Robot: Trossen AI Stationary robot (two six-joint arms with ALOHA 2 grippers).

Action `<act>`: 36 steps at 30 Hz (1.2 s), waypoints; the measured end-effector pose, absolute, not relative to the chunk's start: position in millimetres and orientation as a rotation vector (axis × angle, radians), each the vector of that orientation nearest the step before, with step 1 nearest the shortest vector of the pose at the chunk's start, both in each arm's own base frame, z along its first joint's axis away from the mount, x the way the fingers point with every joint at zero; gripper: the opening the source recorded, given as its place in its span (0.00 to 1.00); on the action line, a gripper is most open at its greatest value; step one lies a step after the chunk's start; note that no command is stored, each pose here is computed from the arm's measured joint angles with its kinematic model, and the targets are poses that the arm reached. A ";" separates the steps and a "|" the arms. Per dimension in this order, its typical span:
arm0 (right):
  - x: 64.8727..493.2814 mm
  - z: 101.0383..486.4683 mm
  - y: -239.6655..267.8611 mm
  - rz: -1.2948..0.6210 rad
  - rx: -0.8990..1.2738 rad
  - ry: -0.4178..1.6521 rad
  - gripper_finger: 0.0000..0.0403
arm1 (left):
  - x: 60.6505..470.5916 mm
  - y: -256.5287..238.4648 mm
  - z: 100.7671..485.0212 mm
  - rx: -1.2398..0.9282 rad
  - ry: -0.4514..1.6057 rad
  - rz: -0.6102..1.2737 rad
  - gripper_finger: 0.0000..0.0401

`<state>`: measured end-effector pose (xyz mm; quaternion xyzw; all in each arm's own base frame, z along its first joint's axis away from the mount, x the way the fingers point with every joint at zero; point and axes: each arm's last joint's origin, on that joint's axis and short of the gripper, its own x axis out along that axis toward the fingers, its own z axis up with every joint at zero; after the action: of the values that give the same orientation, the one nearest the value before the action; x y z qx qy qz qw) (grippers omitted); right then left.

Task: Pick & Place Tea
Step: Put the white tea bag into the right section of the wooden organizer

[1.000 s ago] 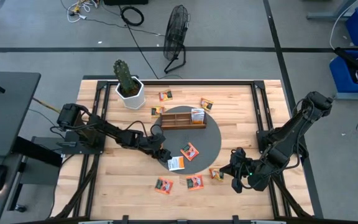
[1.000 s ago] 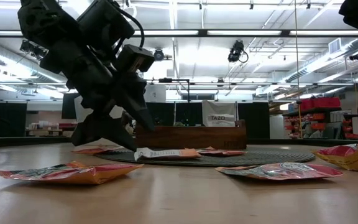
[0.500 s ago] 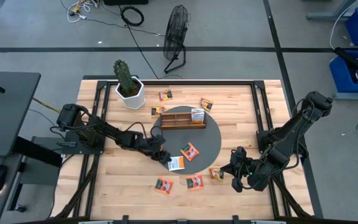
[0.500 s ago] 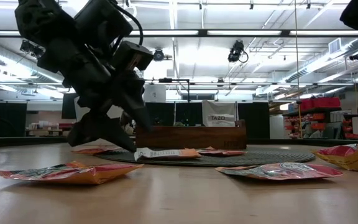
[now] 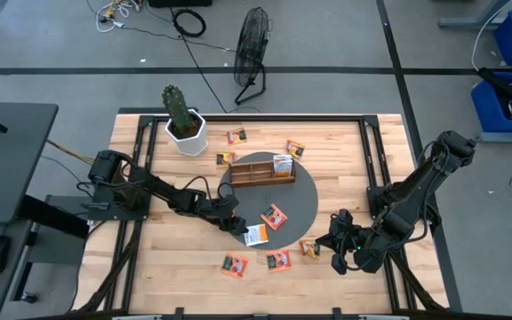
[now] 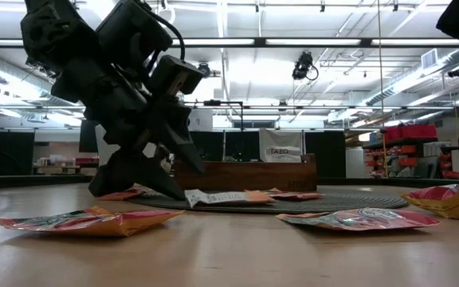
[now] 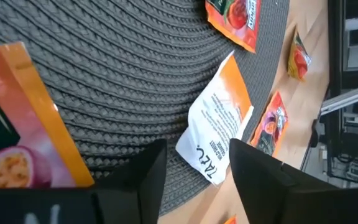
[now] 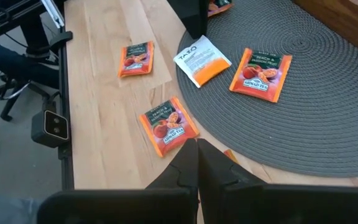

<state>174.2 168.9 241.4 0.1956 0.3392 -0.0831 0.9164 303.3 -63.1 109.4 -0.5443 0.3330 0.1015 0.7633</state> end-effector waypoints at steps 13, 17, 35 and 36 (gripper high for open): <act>173.5 240.7 168.1 -0.177 0.392 0.706 0.00 | 304.8 -56.4 109.6 -1.149 0.711 0.220 0.15; 173.5 240.7 168.1 -0.177 0.392 0.706 0.00 | 305.9 -51.1 109.9 -1.157 0.697 0.232 0.02; 180.6 241.2 161.4 -0.181 0.337 0.700 0.03 | 323.8 -53.6 133.0 -1.071 0.612 -0.044 0.00; 183.3 241.3 158.9 -0.183 0.327 0.702 0.04 | 325.1 -53.9 134.4 -1.065 0.611 -0.050 0.00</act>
<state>183.3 158.9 241.3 0.1593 0.3418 -0.0893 0.9219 325.1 -53.9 134.4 -0.4994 0.2865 -0.0237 0.8173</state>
